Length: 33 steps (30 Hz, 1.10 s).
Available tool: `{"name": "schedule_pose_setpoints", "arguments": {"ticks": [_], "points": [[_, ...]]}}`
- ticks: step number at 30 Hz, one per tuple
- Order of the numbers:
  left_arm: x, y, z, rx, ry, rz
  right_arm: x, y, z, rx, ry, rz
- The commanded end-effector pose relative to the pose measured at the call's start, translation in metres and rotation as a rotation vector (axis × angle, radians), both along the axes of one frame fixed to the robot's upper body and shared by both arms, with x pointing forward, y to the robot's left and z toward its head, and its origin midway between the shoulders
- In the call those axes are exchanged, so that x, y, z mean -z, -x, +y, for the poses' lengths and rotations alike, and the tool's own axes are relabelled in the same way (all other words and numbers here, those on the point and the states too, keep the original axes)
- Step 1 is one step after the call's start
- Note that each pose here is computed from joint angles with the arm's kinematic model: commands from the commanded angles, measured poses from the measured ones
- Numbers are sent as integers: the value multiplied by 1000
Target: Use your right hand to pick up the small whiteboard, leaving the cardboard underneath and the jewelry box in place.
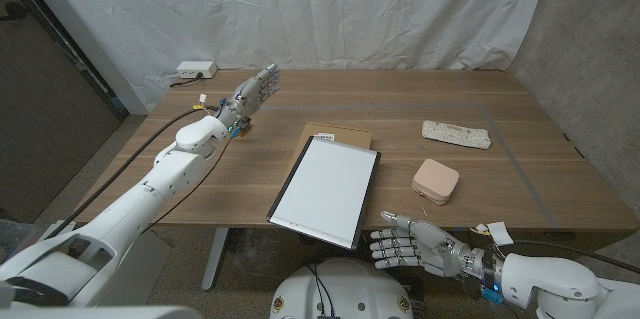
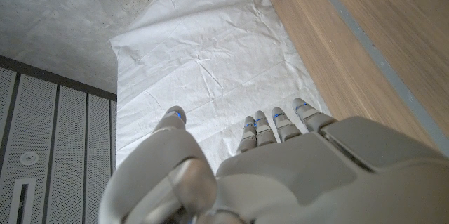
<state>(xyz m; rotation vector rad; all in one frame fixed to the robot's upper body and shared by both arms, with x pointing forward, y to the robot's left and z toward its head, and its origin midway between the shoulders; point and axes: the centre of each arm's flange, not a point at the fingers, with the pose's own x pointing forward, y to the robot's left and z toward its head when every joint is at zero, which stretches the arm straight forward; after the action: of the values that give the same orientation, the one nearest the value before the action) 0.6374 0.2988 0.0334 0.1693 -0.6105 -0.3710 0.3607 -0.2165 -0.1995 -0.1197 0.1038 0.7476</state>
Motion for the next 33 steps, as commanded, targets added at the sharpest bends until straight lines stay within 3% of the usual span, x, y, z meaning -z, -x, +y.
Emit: {"name": "schedule_pose_setpoints", "arguments": {"ticks": [1, 33], "points": [[6, 6, 6, -13, 5, 1, 1, -7, 8, -33, 3, 15], [7, -3, 9, -11, 16, 14, 4, -25, 26, -87, -30, 47]]}}
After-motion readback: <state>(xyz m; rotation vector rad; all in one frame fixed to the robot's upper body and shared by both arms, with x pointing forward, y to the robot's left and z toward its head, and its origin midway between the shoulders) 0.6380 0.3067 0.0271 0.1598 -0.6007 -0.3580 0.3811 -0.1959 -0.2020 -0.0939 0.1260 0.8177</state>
